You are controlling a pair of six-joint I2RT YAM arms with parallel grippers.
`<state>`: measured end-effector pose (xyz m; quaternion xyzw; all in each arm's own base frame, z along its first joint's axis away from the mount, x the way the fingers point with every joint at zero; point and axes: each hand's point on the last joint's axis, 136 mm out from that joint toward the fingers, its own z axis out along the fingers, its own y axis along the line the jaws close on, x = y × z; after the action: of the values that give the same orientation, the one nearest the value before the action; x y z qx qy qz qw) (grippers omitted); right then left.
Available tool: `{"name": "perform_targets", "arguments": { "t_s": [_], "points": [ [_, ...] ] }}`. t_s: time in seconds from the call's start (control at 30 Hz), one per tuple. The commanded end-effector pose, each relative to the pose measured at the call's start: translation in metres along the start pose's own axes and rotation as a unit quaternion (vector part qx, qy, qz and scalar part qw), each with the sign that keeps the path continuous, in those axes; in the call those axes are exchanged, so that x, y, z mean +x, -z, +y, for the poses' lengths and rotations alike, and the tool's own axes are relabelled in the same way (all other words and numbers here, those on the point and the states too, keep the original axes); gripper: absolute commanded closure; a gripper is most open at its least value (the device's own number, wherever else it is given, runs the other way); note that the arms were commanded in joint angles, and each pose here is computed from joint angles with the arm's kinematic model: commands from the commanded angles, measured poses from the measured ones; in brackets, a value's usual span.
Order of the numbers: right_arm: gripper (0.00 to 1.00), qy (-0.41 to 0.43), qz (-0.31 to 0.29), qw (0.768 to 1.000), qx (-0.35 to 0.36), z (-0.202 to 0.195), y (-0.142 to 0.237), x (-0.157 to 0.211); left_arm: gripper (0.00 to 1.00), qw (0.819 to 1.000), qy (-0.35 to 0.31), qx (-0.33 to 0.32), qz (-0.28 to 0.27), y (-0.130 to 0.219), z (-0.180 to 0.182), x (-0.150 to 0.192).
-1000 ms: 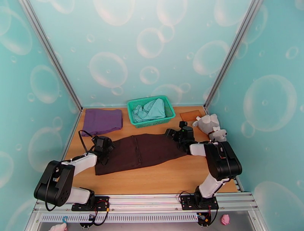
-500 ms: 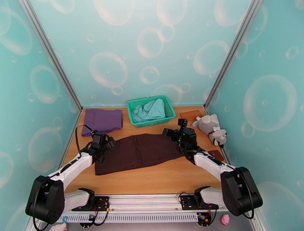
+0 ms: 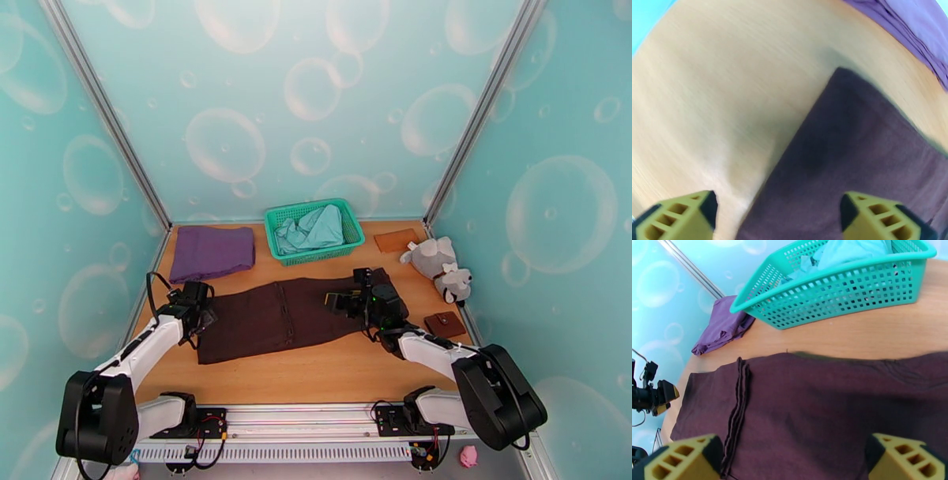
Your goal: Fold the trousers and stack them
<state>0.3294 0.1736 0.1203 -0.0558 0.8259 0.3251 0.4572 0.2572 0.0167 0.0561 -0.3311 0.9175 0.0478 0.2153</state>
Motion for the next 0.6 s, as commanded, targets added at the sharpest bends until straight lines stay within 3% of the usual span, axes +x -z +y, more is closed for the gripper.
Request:
{"name": "perform_targets", "arguments": {
  "t_s": [0.0, 0.23, 0.37, 0.47, 0.57],
  "points": [
    [0.01, 0.000, -0.014, 1.000, -0.022, 0.009, 0.000, -0.013, 0.20, 0.999, 0.032, 0.011, 0.038, -0.010, 0.001, 0.019],
    [0.01, -0.008, -0.008, 1.000, -0.021, 0.004, -0.002, -0.010, 0.26, 0.999, 0.035, 0.003, 0.039, -0.034, 0.009, 0.026],
    [0.01, -0.009, -0.007, 1.000, -0.017, 0.001, -0.003, -0.009, 0.30, 0.998, 0.015, 0.033, 0.043, -0.040, -0.002, 0.027],
    [0.01, -0.016, -0.010, 1.000, -0.016, -0.002, -0.001, -0.011, 0.47, 0.997, -0.001, 0.060, 0.054, -0.043, -0.012, 0.031],
    [0.01, -0.037, -0.018, 0.999, -0.023, -0.008, 0.002, -0.014, 0.76, 0.993, -0.021, 0.098, 0.057, -0.042, -0.026, 0.033]
  ]
}}
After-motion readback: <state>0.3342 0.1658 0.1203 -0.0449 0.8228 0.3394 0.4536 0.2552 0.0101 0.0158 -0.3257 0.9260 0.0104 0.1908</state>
